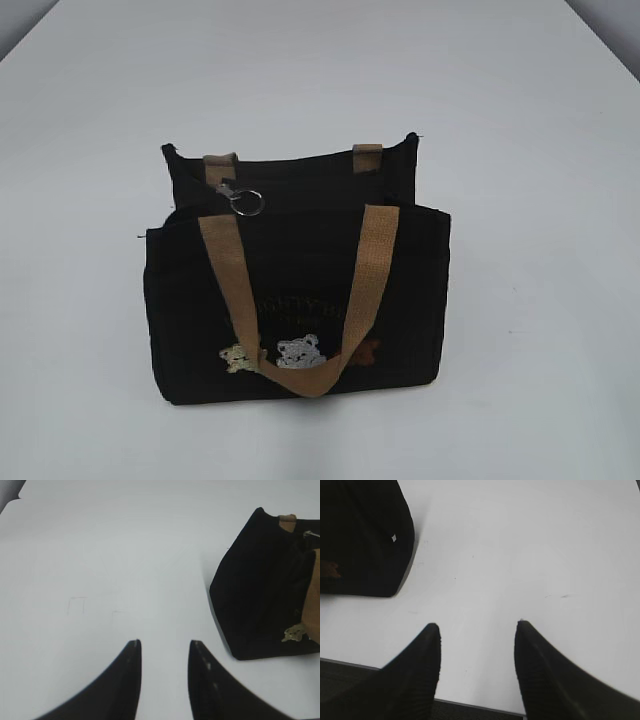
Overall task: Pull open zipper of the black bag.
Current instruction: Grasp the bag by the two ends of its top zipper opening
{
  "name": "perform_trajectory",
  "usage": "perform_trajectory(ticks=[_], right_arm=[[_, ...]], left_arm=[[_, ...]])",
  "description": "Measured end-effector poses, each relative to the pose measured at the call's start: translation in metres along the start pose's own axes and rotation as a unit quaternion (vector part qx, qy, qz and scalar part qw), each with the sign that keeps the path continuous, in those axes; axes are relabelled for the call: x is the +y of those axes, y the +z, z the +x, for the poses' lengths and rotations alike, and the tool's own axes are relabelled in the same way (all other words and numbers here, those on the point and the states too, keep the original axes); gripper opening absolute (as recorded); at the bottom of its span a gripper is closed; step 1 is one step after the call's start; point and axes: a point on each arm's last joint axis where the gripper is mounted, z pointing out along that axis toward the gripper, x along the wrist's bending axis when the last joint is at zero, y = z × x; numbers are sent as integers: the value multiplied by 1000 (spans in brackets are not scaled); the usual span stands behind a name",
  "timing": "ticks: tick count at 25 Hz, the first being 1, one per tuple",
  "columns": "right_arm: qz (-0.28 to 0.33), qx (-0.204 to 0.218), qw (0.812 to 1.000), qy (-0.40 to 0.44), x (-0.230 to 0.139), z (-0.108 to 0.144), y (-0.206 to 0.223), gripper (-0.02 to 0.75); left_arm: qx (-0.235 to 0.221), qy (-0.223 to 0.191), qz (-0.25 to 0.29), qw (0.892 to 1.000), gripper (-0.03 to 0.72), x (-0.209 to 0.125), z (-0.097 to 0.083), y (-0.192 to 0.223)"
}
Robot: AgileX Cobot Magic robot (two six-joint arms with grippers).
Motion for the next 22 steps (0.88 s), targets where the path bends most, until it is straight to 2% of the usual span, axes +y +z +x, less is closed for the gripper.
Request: perform_trajectory(ticks=[22], right_arm=[[0, 0, 1000, 0, 0, 0, 0, 379]], left_arm=[[0, 0, 0, 1000, 241, 0, 0, 0]])
